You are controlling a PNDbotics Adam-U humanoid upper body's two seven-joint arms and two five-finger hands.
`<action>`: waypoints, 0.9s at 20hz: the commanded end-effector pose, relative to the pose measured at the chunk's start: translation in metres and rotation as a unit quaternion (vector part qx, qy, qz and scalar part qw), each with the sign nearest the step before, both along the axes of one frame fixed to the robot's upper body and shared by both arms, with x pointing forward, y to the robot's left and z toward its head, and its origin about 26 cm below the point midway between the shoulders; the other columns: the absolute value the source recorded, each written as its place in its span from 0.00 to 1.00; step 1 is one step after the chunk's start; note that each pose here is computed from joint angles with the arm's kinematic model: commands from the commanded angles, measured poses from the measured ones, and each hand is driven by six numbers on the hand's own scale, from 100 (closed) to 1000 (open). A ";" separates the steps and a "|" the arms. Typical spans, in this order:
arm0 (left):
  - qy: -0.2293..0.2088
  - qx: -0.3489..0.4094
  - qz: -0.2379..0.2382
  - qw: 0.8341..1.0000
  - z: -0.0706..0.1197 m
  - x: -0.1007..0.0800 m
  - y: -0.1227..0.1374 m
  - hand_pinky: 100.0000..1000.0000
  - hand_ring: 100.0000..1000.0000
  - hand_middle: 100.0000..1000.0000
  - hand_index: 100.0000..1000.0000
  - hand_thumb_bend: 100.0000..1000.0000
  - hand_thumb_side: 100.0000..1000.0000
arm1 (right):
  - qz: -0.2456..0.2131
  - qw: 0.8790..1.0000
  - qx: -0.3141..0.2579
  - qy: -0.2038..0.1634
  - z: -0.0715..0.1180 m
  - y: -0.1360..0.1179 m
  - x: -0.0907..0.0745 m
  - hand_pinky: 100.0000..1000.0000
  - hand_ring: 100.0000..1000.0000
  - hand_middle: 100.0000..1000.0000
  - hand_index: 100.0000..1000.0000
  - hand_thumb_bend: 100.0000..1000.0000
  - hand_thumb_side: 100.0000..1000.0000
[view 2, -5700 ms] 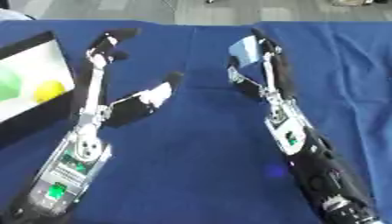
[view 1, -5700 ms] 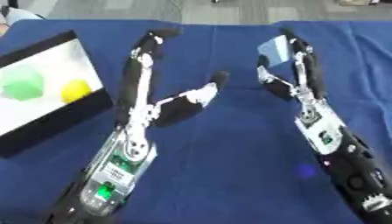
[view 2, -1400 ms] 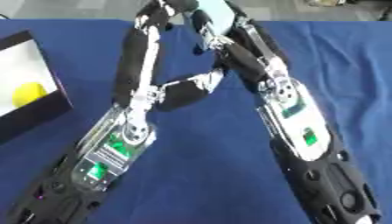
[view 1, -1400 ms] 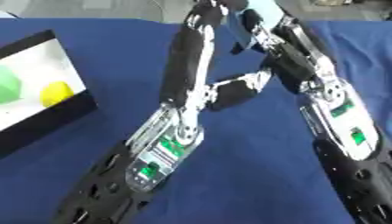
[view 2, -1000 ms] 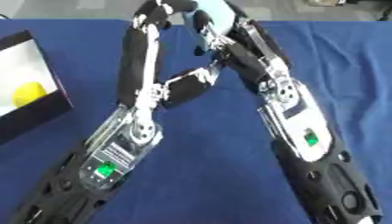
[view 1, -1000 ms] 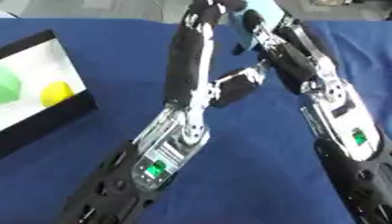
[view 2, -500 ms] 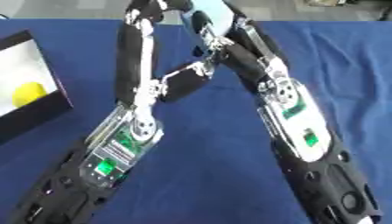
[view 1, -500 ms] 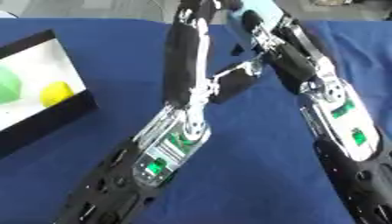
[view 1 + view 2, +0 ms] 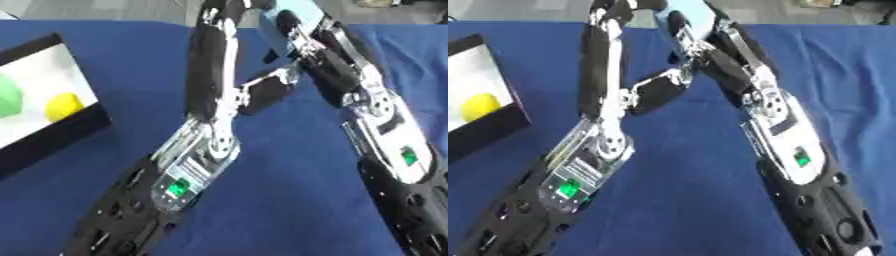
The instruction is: Pick up the objects with one hand, pass them to the other hand, and then place them into the box on the other side of the table.
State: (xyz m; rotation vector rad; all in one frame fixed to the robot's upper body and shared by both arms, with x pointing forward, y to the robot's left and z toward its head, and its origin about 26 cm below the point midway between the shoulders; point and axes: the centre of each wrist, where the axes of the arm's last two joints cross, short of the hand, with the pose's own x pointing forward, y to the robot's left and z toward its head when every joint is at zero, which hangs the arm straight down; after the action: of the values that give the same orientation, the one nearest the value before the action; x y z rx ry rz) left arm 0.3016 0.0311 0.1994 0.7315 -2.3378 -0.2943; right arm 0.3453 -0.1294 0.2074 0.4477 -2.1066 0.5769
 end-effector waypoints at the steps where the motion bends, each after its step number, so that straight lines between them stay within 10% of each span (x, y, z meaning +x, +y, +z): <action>1: -0.007 -0.011 -0.004 1.000 0.007 -0.002 -0.003 0.70 0.91 0.79 0.81 0.54 0.08 | 0.001 1.000 0.004 -0.019 0.011 0.000 -0.003 0.51 0.41 0.20 0.37 0.00 0.48; 18: -0.063 -0.037 -0.013 0.997 0.015 -0.010 -0.001 0.70 0.89 0.84 0.87 0.57 0.04 | 0.003 1.000 0.003 -0.014 0.009 0.001 -0.003 0.50 0.41 0.20 0.37 0.00 0.49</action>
State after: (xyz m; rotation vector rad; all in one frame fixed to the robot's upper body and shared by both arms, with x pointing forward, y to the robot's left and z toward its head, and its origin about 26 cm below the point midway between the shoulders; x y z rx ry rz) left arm 0.2984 0.0300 0.2022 0.7188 -2.4178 -0.2317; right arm 0.3430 -0.1284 0.2100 0.4541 -2.1172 0.5797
